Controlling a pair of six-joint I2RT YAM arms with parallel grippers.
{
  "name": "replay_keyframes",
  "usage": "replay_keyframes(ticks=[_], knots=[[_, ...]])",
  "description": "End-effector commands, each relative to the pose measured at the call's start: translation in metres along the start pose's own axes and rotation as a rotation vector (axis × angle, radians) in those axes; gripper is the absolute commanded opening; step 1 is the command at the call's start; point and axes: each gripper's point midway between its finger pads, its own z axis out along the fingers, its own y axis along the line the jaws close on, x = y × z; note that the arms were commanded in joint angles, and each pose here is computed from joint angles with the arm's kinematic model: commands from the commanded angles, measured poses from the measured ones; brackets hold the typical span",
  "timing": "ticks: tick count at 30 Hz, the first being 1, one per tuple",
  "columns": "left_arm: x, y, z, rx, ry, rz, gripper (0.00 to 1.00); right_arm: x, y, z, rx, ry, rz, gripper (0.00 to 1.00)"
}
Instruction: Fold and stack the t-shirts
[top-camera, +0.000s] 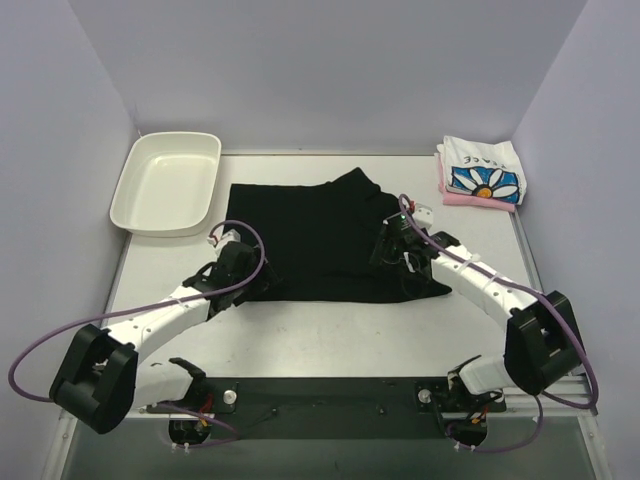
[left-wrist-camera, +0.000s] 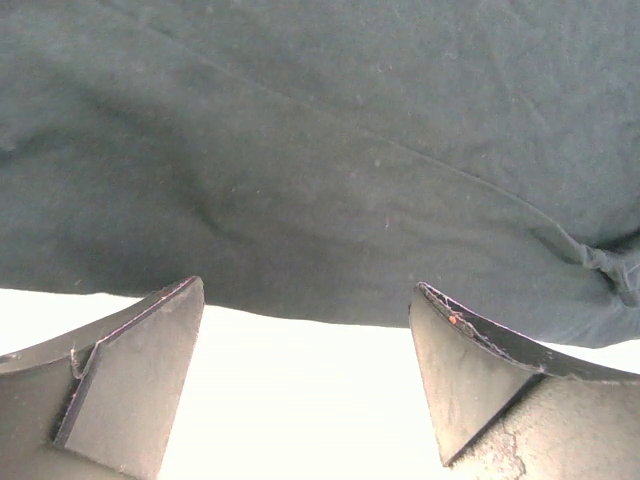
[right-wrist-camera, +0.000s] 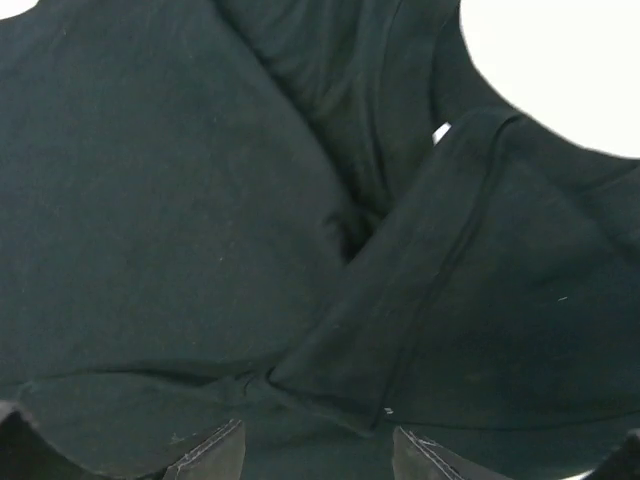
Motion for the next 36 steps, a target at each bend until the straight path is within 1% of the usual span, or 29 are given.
replay_keyframes(ticks=[1, 4, 5, 7, 11, 17, 22, 29, 36], knots=[[-0.008, 0.003, -0.013, -0.015, -0.05, -0.007, 0.94, 0.008, 0.01, 0.01, -0.008, 0.011, 0.044, 0.57], [-0.012, 0.004, -0.018, -0.017, -0.068, -0.006, 0.94, 0.011, 0.011, 0.014, -0.001, 0.012, 0.051, 0.52], [-0.012, 0.005, -0.019, -0.02, -0.067, -0.005, 0.94, 0.012, 0.011, 0.015, 0.0, 0.013, 0.055, 0.47], [-0.013, 0.005, -0.021, -0.021, -0.07, -0.004, 0.94, 0.014, 0.008, 0.018, 0.011, 0.019, 0.061, 0.42], [-0.013, 0.007, -0.023, -0.024, -0.071, -0.002, 0.94, 0.017, 0.006, 0.02, 0.021, 0.021, 0.064, 0.38], [-0.014, 0.007, -0.025, -0.019, -0.073, 0.003, 0.94, 0.022, -0.009, 0.017, 0.062, 0.013, 0.072, 0.39], [-0.014, 0.006, -0.024, -0.02, -0.069, 0.005, 0.95, 0.028, -0.017, 0.017, 0.081, 0.013, 0.078, 0.45], [-0.014, 0.006, -0.023, -0.022, -0.067, 0.006, 0.95, 0.029, -0.021, 0.022, 0.102, 0.009, 0.088, 0.44], [-0.013, 0.009, -0.022, -0.038, -0.067, 0.014, 0.95, 0.029, -0.024, 0.031, 0.114, 0.013, 0.102, 0.38]])
